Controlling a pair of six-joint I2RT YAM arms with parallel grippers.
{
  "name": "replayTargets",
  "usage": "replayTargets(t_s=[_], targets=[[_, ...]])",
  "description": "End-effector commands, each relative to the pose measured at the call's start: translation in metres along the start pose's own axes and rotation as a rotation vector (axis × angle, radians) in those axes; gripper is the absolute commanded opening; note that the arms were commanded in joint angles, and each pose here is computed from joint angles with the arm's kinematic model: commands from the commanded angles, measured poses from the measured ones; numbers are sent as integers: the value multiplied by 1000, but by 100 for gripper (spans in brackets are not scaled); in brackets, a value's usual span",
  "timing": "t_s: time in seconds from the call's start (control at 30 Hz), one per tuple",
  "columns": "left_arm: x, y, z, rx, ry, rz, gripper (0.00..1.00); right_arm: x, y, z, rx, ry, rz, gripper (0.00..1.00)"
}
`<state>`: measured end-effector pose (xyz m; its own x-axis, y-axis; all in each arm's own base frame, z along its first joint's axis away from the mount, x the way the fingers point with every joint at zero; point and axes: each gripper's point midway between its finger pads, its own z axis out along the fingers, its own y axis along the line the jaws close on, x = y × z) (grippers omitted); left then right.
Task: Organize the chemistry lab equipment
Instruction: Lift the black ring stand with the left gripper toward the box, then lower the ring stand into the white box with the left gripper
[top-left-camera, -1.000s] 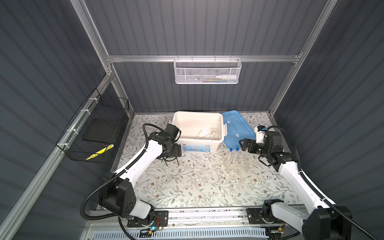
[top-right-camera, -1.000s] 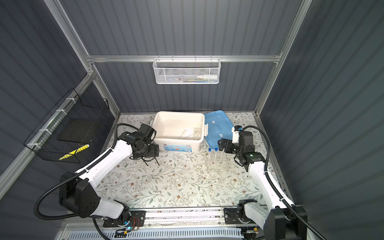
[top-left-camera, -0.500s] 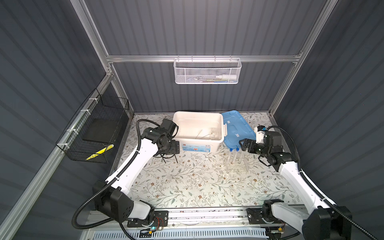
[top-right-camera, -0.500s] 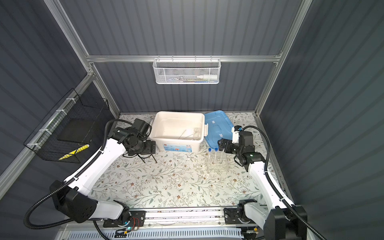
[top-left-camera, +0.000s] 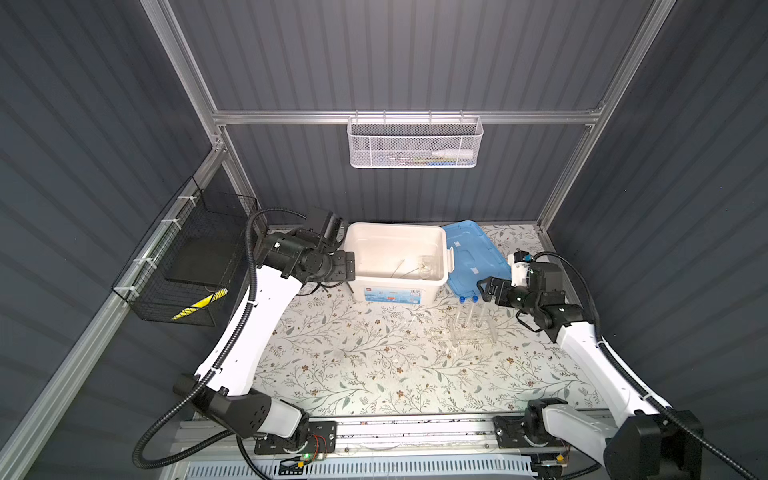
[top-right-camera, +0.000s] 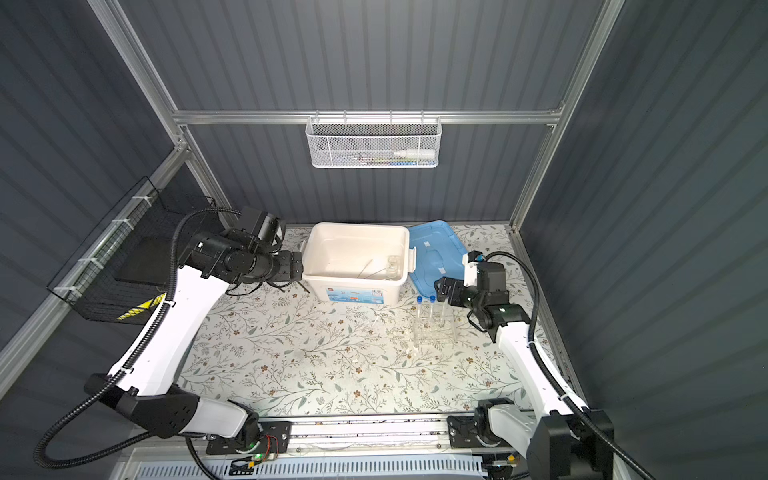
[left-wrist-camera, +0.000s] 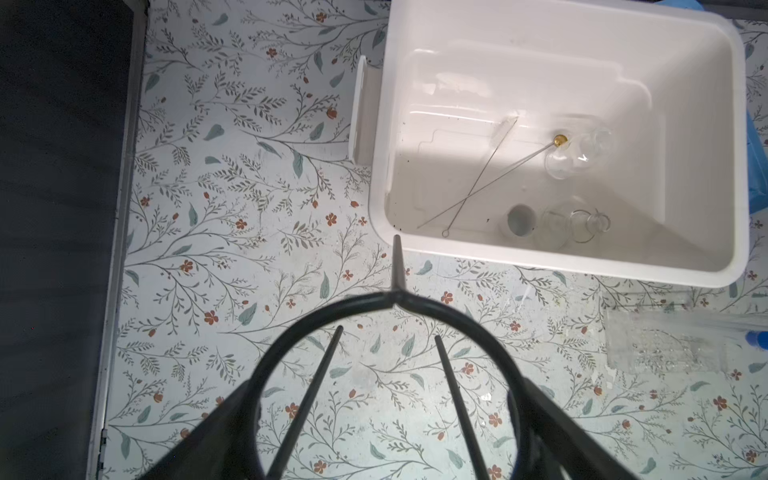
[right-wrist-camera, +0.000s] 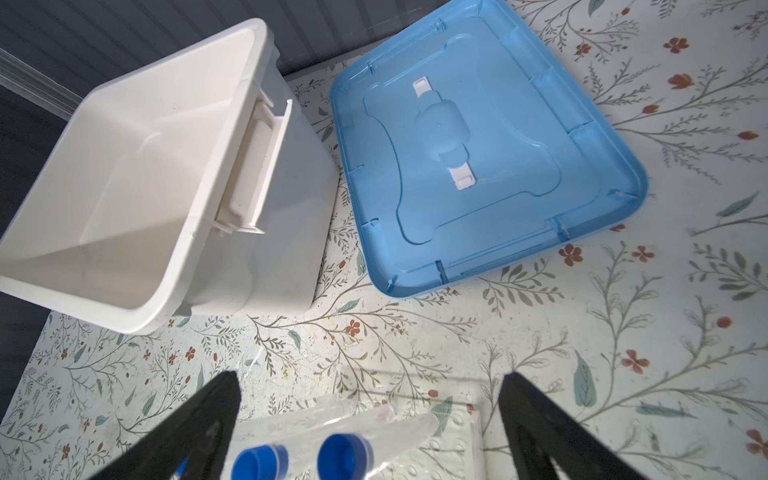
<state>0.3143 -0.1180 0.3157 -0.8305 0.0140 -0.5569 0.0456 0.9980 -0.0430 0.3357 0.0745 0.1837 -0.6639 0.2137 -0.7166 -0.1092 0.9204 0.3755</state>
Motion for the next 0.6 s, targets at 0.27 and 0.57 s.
replayTargets(t_s=[0.27, 0.57], targets=[[-73, -31, 26, 27, -108, 124, 70, -13, 6, -4, -13, -24, -11, 99], [-105, -65, 77, 92, -109, 181, 70, -17, 7, -5, -12, -24, -7, 99]])
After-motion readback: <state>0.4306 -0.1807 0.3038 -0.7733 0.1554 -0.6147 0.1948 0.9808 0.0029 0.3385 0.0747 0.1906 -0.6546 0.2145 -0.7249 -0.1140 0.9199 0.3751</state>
